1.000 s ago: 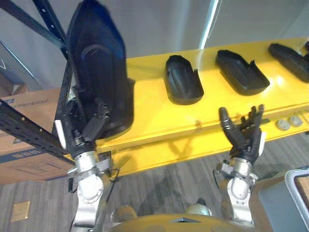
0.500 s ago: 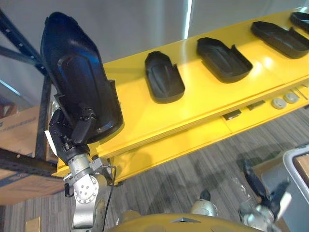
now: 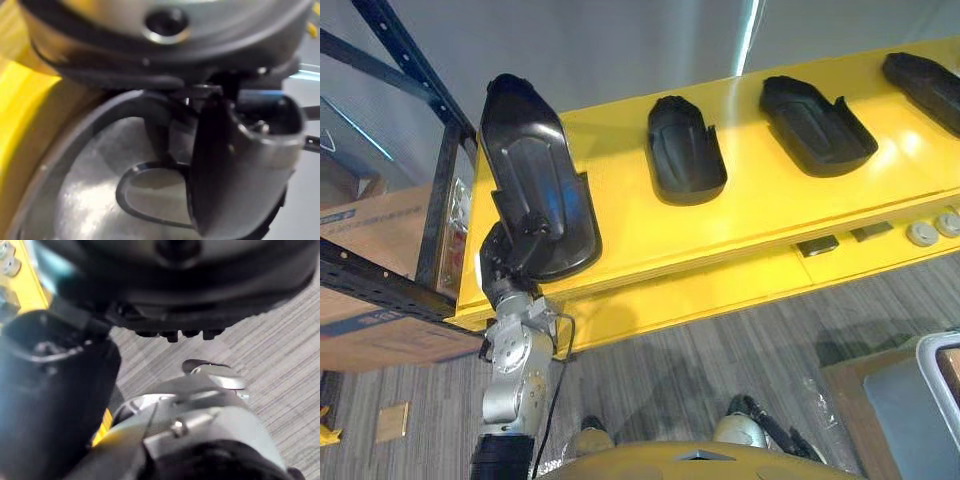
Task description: Walk over and take three plastic housings, then place them on the shelf
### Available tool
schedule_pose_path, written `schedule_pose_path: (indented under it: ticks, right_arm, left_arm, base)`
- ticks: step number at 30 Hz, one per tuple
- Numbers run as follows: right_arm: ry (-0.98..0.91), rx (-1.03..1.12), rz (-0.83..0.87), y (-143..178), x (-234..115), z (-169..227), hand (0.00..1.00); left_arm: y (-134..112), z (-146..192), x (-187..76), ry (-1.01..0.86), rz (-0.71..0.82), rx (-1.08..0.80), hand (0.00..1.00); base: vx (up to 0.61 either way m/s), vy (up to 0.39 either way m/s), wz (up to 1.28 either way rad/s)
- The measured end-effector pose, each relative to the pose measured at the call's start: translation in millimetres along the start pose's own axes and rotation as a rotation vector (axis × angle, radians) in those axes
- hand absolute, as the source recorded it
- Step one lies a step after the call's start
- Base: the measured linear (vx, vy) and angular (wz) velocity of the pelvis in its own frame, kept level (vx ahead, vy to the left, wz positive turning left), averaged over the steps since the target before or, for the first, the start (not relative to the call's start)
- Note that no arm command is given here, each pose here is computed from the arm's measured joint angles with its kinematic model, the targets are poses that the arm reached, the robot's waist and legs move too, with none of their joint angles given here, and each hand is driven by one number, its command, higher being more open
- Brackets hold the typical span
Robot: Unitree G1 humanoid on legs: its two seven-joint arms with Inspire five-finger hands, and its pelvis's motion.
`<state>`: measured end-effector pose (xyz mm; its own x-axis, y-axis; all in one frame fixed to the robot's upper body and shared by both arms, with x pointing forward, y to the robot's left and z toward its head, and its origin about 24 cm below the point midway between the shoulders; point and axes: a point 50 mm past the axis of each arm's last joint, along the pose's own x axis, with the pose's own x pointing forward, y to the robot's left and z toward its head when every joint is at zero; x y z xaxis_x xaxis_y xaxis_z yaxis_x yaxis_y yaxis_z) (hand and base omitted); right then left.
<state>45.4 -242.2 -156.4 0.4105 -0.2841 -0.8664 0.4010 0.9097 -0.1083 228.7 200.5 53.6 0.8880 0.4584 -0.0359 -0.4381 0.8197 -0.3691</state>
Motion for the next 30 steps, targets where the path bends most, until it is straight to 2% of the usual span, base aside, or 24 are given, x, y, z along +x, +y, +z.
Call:
schedule_pose_path:
  ticks: [6, 14, 25, 30]
  right_arm:
    - [-0.004, -0.02, 0.052, 6, 7, 16, 1.0]
    - [0.007, -0.047, 0.082, 13, 11, 22, 1.0]
    - [-0.006, -0.065, 0.092, 16, 15, 37, 1.0]
    - [-0.01, -0.079, 0.104, 19, 16, 41, 1.0]
  left_arm:
    - [-12, 1, 13, 0.037, -0.071, 0.044, 0.0]
    - [-19, 6, 27, 0.048, -0.094, -0.013, 0.0]
    - [-22, 32, 66, -0.016, -0.02, -0.053, 0.0]
    - [-12, 39, 80, -0.012, 0.023, -0.051, 0.0]
  base:
    - [0.01, 0.001, 0.03]
    - [-0.05, -0.007, 0.0]
    - [-0.01, -0.003, 0.01]
    - [-0.05, 0.002, -0.04]
